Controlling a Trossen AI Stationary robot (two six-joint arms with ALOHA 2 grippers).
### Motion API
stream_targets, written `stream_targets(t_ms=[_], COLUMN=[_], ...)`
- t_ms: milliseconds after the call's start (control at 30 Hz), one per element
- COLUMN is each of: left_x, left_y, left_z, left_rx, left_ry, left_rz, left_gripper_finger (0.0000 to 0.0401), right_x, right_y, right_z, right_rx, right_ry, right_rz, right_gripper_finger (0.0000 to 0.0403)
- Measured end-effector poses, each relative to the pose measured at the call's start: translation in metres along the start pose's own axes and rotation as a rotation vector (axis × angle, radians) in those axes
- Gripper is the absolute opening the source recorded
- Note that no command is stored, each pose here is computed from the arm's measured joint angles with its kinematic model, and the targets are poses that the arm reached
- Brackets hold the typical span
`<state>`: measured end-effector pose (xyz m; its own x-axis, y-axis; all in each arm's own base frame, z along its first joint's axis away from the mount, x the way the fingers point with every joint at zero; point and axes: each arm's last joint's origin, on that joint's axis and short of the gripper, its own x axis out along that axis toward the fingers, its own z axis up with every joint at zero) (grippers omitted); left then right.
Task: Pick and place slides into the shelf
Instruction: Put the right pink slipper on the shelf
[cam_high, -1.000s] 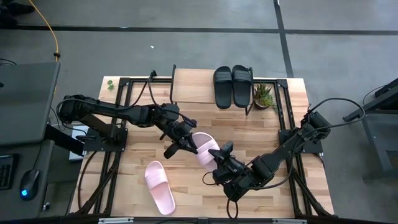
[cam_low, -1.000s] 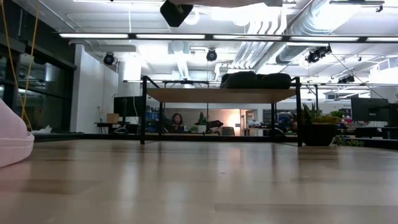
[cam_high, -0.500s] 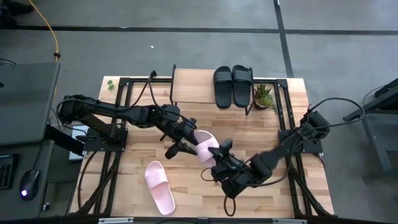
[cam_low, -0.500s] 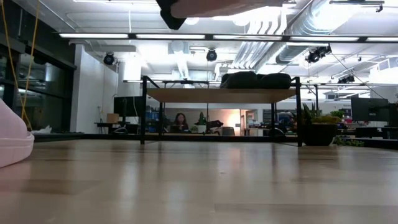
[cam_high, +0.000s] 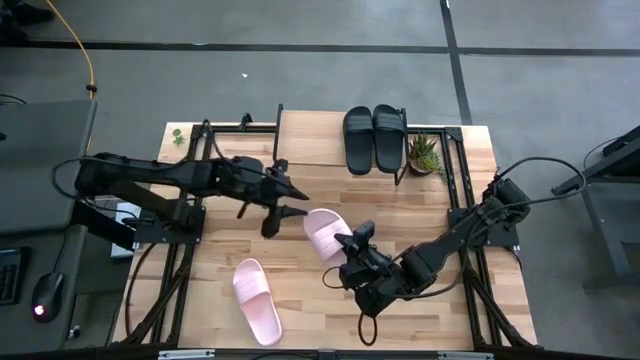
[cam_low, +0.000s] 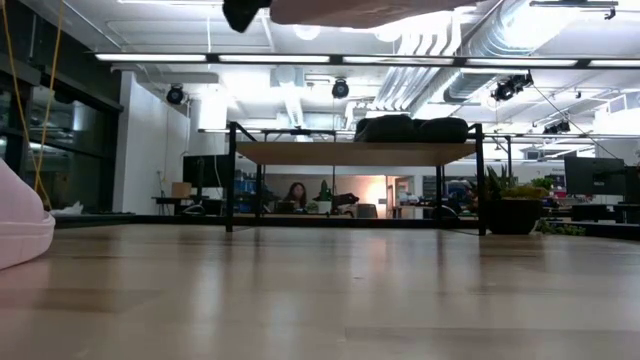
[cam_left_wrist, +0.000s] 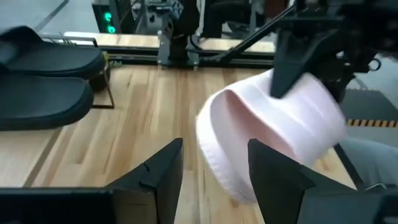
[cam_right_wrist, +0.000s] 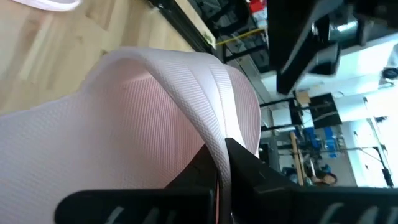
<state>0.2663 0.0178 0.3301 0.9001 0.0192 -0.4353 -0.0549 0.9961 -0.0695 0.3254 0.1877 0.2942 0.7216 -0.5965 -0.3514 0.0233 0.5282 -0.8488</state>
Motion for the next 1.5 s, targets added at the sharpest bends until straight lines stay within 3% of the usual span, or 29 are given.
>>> stream_targets(t_ms=[200, 567, 967, 1233, 1500], left_x=[-0.01, -0.011, -0.012, -0.016, -0.023], left_y=[-0.003, -0.005, -0.029, -0.014, 0.019], left_z=[-0.006, -0.027, -0.029, -0.026, -0.045], left_rx=[-0.018, -0.017, 0.113, 0.152, 0.105], left_ry=[0.072, 0.259, 0.265, 0.238, 0.106], left_rz=[-0.013, -0.001, -0.002, 0.148, 0.144], left_gripper_finger=[0.0159, 0.0144, 0.0117, 0.0119, 0.0119], right_x=[0.01, 0.039, 0.063, 0.097, 0.124], right_y=[-0.007, -0.041, -0.097, -0.132, -0.169], right_z=[-0.001, 0.003, -0.004, -0.032, -0.059], right_rx=[0.028, 0.215, 0.289, 0.355, 0.413], right_ry=[0.031, 0.066, 0.155, 0.279, 0.291], right_rz=[-0.061, -0.113, -0.135, -0.078, -0.03], right_gripper_finger=[0.0, 0.0, 0.0, 0.0, 0.0])
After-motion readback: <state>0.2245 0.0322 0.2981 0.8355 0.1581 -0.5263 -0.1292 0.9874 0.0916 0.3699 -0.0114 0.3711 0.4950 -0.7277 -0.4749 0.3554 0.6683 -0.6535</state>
